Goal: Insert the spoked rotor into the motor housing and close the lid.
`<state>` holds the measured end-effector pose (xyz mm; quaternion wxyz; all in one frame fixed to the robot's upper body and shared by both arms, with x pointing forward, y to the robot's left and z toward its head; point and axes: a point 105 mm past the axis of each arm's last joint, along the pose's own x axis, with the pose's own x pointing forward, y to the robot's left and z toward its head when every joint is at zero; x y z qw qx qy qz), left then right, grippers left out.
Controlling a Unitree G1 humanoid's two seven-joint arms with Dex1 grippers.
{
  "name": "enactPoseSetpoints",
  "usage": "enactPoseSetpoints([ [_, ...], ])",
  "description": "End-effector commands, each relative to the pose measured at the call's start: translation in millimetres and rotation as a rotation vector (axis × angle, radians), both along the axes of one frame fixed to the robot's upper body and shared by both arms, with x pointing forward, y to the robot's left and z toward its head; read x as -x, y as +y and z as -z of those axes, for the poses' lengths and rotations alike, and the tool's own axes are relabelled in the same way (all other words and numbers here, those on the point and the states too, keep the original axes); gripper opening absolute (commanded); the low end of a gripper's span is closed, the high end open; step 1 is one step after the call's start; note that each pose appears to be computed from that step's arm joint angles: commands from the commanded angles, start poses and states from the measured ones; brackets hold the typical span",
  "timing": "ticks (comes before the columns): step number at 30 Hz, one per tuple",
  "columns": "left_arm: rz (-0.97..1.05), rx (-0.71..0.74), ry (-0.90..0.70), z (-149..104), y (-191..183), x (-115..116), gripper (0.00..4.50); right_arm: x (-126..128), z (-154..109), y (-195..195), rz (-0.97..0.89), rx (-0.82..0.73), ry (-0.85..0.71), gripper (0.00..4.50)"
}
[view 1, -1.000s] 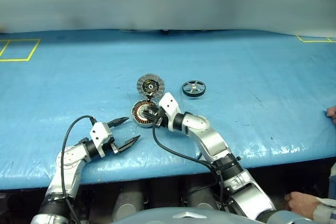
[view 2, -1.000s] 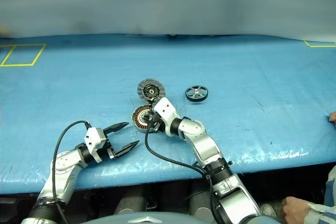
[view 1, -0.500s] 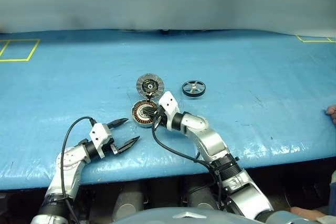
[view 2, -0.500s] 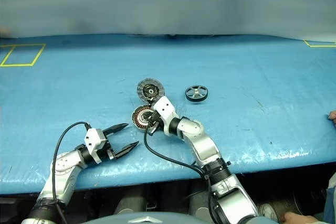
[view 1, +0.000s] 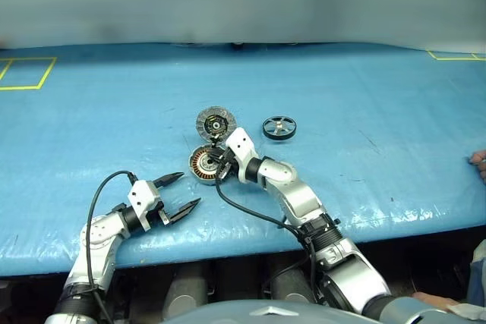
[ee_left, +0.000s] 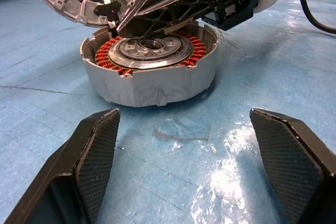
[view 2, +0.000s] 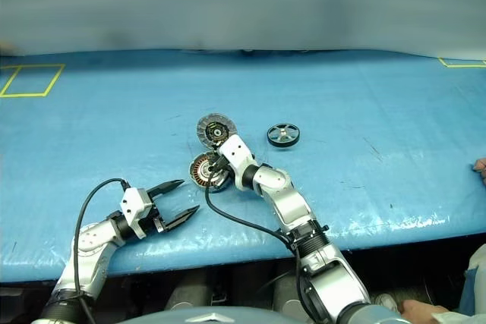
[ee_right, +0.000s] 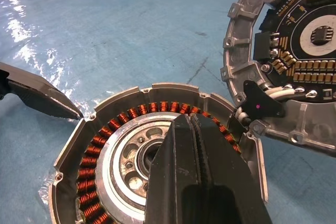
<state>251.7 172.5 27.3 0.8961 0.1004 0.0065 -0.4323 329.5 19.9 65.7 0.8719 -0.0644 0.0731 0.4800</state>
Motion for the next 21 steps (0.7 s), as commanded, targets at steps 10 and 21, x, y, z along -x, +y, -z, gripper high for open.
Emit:
enactPoseSetpoints([
  [10,-0.022,0.001,-0.004,0,4,1,4.22,5,9,2,-0.009,0.076,-0.020,0.04],
  [21,-0.044,-0.002,-0.005,2,7,2,4.22,20,37,4,-0.091,0.247,-0.017,0.04],
])
